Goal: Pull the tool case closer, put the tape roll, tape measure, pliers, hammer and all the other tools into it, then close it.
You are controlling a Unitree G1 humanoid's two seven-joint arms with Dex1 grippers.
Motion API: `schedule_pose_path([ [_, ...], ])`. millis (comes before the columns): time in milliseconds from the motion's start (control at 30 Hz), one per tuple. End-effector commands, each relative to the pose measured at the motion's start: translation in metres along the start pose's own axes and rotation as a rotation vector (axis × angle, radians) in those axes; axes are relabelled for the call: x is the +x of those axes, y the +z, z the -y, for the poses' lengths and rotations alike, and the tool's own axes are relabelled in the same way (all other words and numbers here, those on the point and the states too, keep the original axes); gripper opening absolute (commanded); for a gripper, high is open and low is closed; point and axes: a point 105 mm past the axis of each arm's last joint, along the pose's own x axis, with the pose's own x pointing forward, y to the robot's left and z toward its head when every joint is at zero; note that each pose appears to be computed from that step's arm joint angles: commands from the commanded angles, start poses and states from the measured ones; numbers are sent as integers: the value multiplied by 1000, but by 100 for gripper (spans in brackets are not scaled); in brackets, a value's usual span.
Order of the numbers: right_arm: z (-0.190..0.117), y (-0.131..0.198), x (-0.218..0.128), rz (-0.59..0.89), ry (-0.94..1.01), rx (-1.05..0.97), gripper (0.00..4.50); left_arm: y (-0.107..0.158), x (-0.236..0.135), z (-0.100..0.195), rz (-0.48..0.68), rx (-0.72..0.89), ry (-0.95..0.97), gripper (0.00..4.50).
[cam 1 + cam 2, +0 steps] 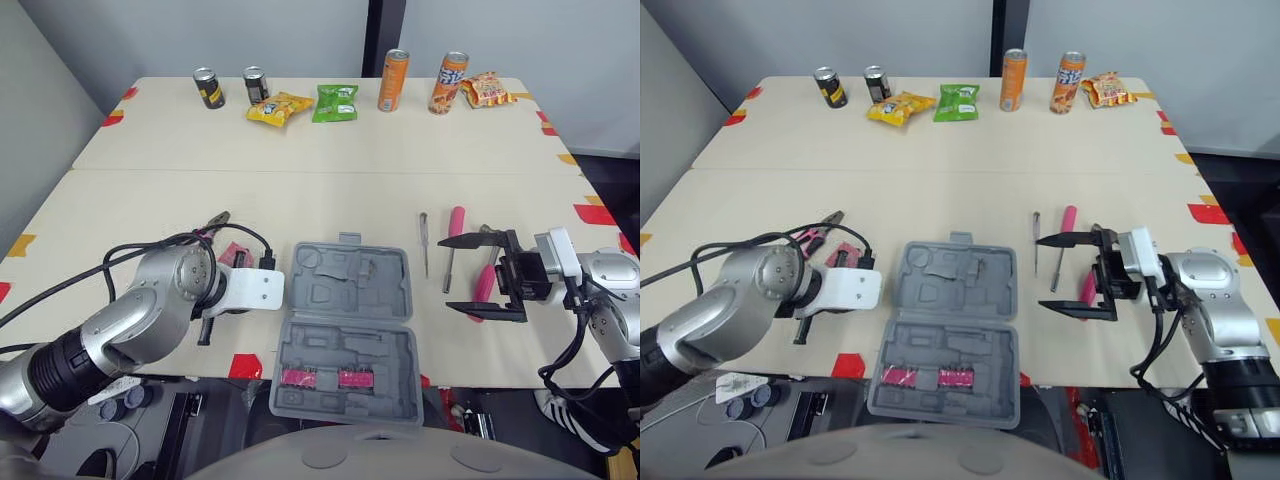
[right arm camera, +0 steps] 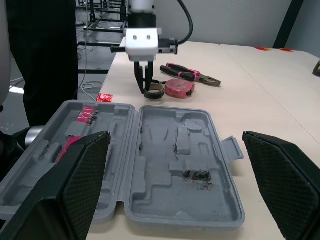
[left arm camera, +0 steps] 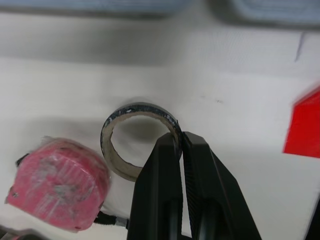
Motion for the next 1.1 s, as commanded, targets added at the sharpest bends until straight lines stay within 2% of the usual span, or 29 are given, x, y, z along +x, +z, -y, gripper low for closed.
schedule_pose_path([
  [33, 0, 10, -1, 15, 29, -42, 450, 25, -21, -15, 131, -23, 55, 2],
  [133, 0, 10, -3, 13, 26, -38, 450, 36, -24, -21, 210, -56, 56, 2],
  [400, 3, 10, -8, 7, -4, -26, 450, 44, -20, -37, 204, 13, 59, 2],
  [800, 1, 10, -16, -7, -25, -11, 450, 59, 22, -52, 229, 20, 65, 2],
  [1100, 7, 4, -32, -28, -160, 14, 450, 69, 34, -61, 250, 46, 77, 2],
])
